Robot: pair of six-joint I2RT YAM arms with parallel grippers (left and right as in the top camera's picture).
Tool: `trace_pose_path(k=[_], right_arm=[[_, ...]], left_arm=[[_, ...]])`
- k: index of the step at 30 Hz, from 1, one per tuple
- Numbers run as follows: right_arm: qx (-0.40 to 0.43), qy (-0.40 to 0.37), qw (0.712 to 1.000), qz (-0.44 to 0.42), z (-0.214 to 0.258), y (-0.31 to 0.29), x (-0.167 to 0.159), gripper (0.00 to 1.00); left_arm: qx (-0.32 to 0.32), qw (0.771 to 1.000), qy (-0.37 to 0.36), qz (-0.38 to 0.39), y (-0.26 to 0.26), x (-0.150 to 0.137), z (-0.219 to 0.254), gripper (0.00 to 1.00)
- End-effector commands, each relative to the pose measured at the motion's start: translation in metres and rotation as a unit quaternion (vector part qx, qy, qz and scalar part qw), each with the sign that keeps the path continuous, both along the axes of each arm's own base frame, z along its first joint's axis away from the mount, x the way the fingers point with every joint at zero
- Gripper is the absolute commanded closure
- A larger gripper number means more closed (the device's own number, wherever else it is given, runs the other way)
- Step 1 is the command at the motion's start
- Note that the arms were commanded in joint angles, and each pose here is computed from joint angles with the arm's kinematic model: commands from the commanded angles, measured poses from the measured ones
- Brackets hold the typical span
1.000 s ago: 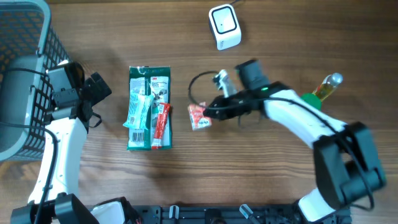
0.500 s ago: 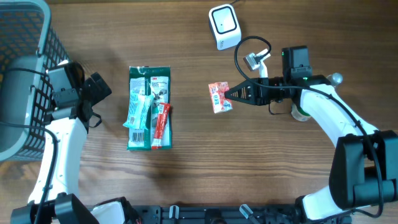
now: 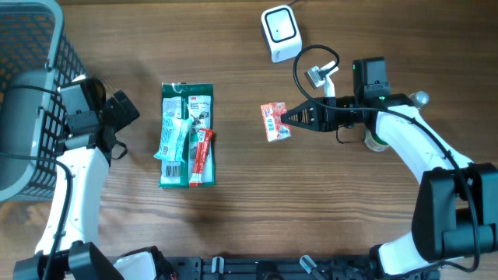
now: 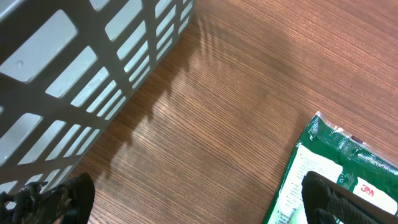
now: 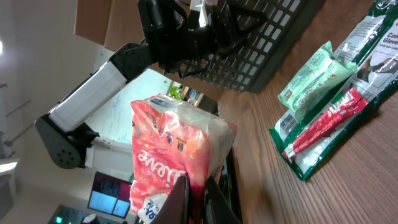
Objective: Scan the item barcode
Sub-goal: 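Lift the orange carton up to the white scanner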
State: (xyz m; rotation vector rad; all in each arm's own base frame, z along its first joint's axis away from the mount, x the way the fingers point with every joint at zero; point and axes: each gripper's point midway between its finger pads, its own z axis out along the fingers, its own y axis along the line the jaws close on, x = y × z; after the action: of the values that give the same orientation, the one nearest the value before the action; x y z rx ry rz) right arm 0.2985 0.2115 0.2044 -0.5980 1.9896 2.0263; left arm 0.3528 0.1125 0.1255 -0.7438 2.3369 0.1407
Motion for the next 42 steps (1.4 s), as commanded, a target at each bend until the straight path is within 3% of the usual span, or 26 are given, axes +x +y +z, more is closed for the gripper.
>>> trace_pose_path(k=[1, 4, 7, 10, 14, 15, 17, 20, 24, 26, 28, 32, 35, 42], right_arm=[[-0.099, 0.013, 0.993, -0.055, -0.034, -0.003, 0.014, 0.96], [-0.34, 0.038, 0.926, -0.16, -0.117, -0.043, 0.033, 0.96], [-0.415, 0.032, 0.888, -0.197, -0.127, -0.061, 0.046, 0.96], [-0.468, -0.003, 0.853, -0.233, -0.059, -0.073, 0.08, 0.96], [-0.499, -0.145, 0.794, -0.316, 0.066, -0.065, 0.121, 0.96], [-0.511, -0.215, 0.756, -0.348, 0.094, -0.062, 0.137, 0.96], [-0.548, -0.274, 0.691, -0.384, 0.105, -0.066, 0.157, 0.96], [-0.581, -0.338, 0.645, -0.363, 0.09, -0.053, 0.182, 0.95], [-0.65, -0.387, 0.574, -0.314, 0.029, -0.041, 0.226, 0.96], [-0.696, -0.41, 0.522, -0.274, -0.009, -0.038, 0.243, 0.96], [-0.743, -0.436, 0.448, -0.24, -0.037, -0.04, 0.258, 0.96], [-0.781, -0.505, 0.326, -0.17, -0.053, -0.023, 0.277, 0.96], [-0.773, -0.541, 0.299, -0.145, -0.058, -0.005, 0.285, 0.96], [-0.775, -0.533, 0.306, -0.147, -0.091, -0.014, 0.297, 0.96]], left_arm=[[0.005, 1.0, -0.01, -0.005, 0.001, 0.003, 0.009, 0.0], [0.005, 1.0, -0.01, -0.005, 0.001, 0.003, 0.009, 0.0], [0.005, 1.0, -0.01, -0.005, 0.001, 0.003, 0.009, 0.0], [0.005, 1.0, -0.01, -0.005, 0.001, 0.003, 0.009, 0.0], [0.005, 1.0, -0.01, -0.005, 0.001, 0.003, 0.009, 0.0], [0.005, 1.0, -0.01, -0.005, 0.001, 0.003, 0.009, 0.0], [0.005, 1.0, -0.01, -0.005, 0.001, 0.003, 0.009, 0.0], [0.005, 1.0, -0.01, -0.005, 0.001, 0.003, 0.009, 0.0], [0.005, 1.0, -0.01, -0.005, 0.001, 0.003, 0.009, 0.0], [0.005, 1.0, -0.01, -0.005, 0.001, 0.003, 0.009, 0.0], [0.005, 1.0, -0.01, -0.005, 0.001, 0.003, 0.009, 0.0], [0.005, 1.0, -0.01, -0.005, 0.001, 0.003, 0.009, 0.0], [0.005, 1.0, -0.01, -0.005, 0.001, 0.003, 0.009, 0.0], [0.005, 1.0, -0.01, -0.005, 0.001, 0.003, 0.009, 0.0]])
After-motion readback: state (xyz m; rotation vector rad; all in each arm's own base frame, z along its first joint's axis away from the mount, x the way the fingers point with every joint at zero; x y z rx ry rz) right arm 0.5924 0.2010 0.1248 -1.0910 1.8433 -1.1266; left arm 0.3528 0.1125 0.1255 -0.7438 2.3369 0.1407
